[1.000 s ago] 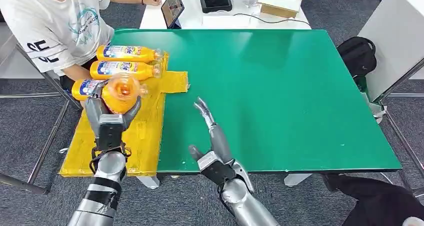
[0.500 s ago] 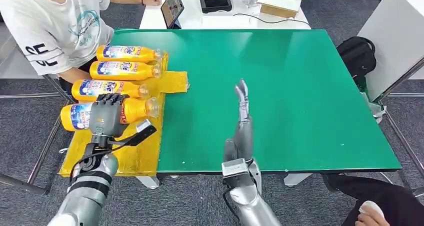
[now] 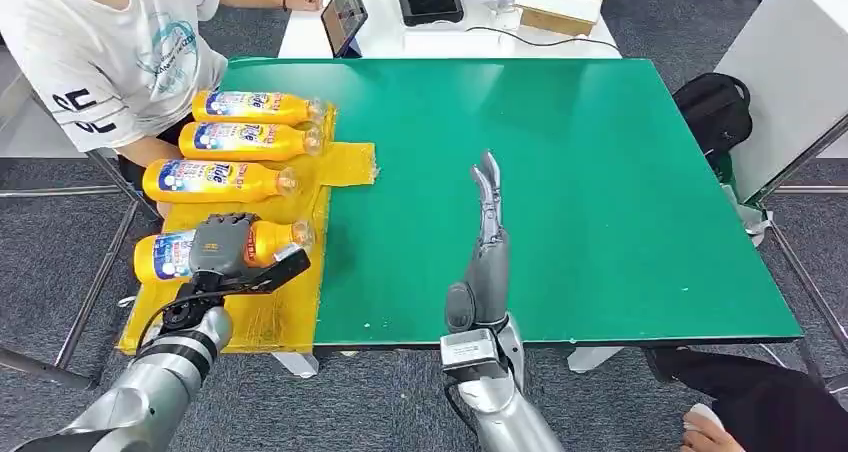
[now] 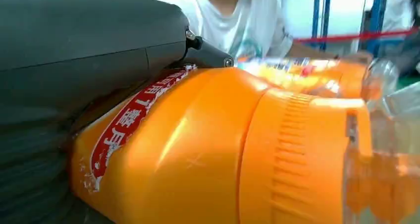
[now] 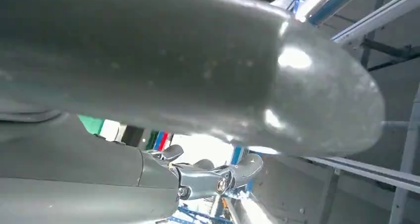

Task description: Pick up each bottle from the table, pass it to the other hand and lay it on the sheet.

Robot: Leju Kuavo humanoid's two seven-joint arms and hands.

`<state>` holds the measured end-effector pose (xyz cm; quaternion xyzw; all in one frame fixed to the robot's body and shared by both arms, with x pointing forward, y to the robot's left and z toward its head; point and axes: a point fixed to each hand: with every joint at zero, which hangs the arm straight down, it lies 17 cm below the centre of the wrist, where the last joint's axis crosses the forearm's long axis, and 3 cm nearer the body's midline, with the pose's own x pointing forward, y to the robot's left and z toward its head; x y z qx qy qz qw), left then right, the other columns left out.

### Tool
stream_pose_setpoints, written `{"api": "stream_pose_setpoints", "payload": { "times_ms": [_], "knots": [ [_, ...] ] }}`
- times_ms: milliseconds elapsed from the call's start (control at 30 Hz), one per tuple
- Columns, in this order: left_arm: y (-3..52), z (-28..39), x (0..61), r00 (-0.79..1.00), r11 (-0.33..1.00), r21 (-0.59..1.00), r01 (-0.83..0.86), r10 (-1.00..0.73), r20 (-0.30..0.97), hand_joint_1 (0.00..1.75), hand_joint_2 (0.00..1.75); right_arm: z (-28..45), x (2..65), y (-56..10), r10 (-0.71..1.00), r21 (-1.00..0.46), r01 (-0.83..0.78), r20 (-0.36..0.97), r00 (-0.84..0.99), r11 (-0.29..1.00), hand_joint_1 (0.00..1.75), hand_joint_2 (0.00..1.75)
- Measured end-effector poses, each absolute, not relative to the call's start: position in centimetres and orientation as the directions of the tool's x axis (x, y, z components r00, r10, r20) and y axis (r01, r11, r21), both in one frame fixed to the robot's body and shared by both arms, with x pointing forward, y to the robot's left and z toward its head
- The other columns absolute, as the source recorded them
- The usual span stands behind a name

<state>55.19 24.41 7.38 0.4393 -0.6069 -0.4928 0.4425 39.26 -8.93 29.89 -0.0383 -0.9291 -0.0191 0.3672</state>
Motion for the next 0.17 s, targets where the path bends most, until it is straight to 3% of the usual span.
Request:
{"api": "stream_pose_setpoints", "payload": {
  "times_ms": [167],
  "knots": [
    [25.8,5.8,55.8,-0.178,0.139,0.99,0.01,-0.974,0.139,1.75,1.75,29.7,39.2,-8.1,0.035,-0.003,0.045,0.693,-0.72,0.999,0.0,1.75]
  ]
}}
